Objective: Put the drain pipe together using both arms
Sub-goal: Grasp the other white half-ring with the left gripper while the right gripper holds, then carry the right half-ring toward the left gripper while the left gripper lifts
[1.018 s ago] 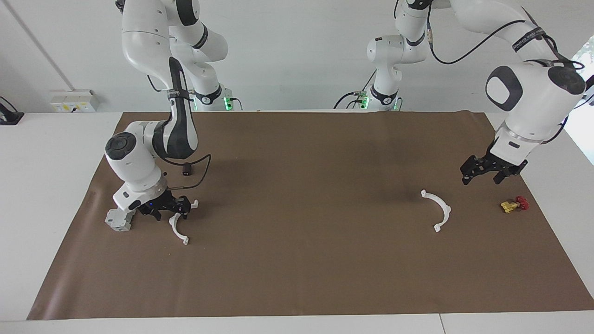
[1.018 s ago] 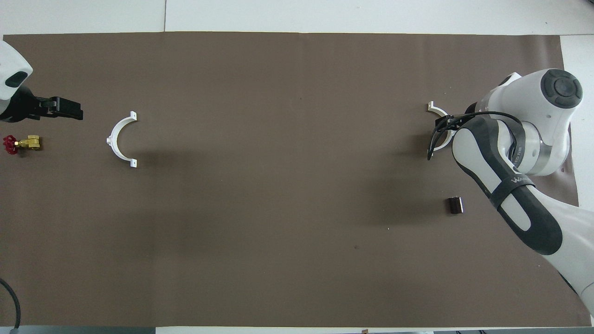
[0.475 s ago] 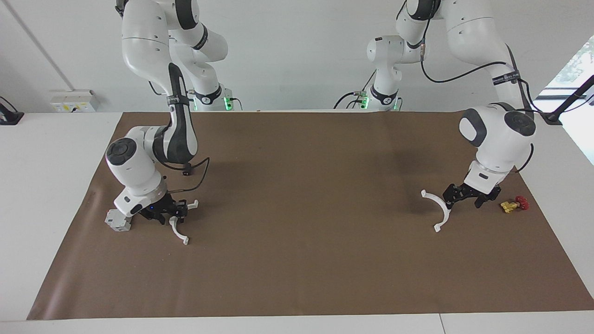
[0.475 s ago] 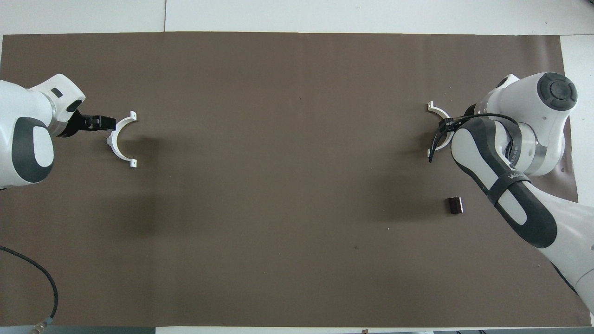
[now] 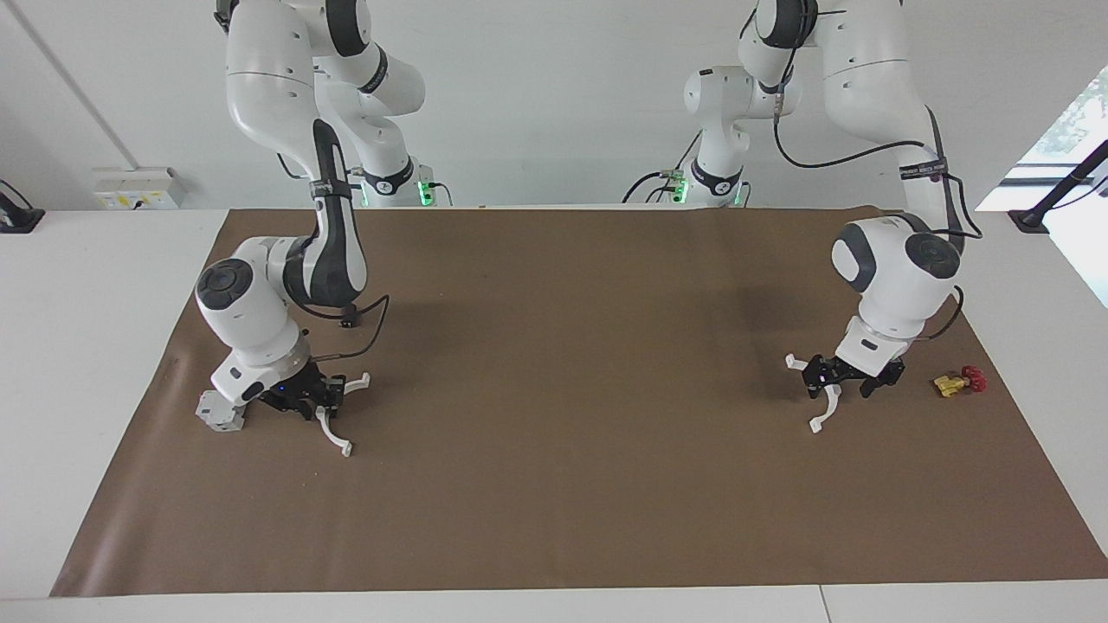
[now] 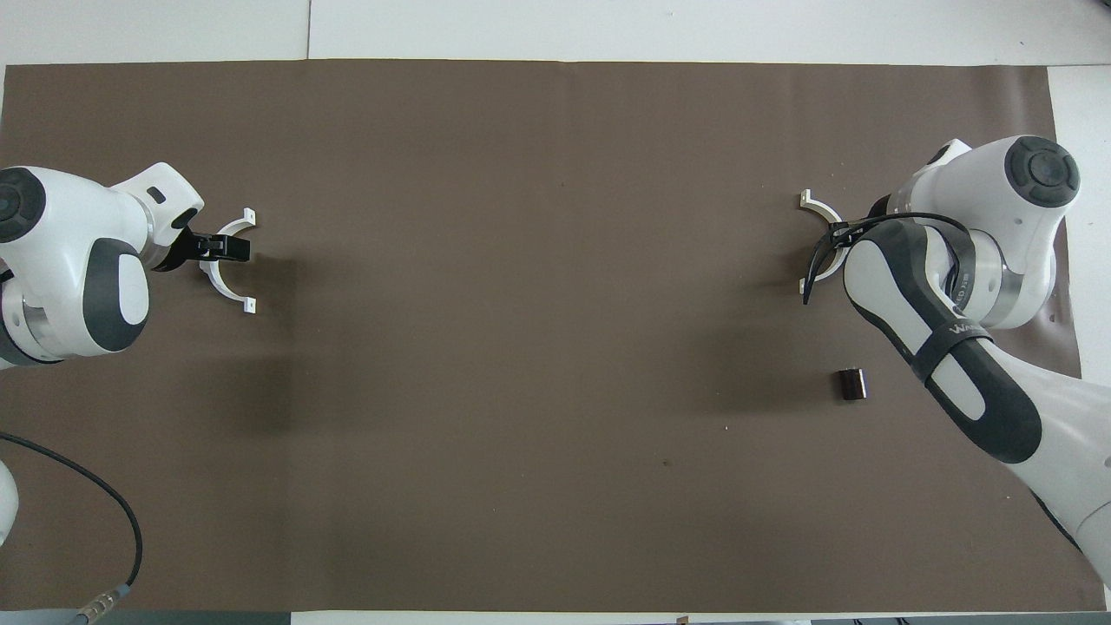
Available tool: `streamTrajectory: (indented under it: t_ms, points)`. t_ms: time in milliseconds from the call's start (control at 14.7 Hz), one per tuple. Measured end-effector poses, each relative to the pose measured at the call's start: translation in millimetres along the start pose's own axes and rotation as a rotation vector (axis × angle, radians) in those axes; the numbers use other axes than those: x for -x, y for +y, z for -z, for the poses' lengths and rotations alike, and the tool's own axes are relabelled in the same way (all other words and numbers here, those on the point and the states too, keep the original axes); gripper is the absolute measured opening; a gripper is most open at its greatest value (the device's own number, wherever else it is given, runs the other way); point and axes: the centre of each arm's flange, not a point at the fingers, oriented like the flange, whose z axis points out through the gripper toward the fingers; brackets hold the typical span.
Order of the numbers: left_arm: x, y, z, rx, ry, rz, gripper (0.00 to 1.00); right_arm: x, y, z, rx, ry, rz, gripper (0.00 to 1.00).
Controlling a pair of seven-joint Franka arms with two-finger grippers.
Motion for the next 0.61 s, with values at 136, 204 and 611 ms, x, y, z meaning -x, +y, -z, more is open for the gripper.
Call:
streamTrajectory:
  t_ms: [136,204,611]
  points:
    - [2.4,-3.1,-2.3,-0.001,-0.005,0.005,0.94,-0.4,-2.6,0.1,-0.001,0.000,0.004,0.20]
    - [2.6,-4.3,-2.4,-0.001,-0.005,0.007,0.89,-0.8,-4.4,0.3,-0.001,0.000,0.007,0.20]
    - [1.8,-5.3,0.2,-0.002,0.003,0.010,0.21,-36.8,-74.0,81.9,-0.042,-0.085,-0.020,0.20]
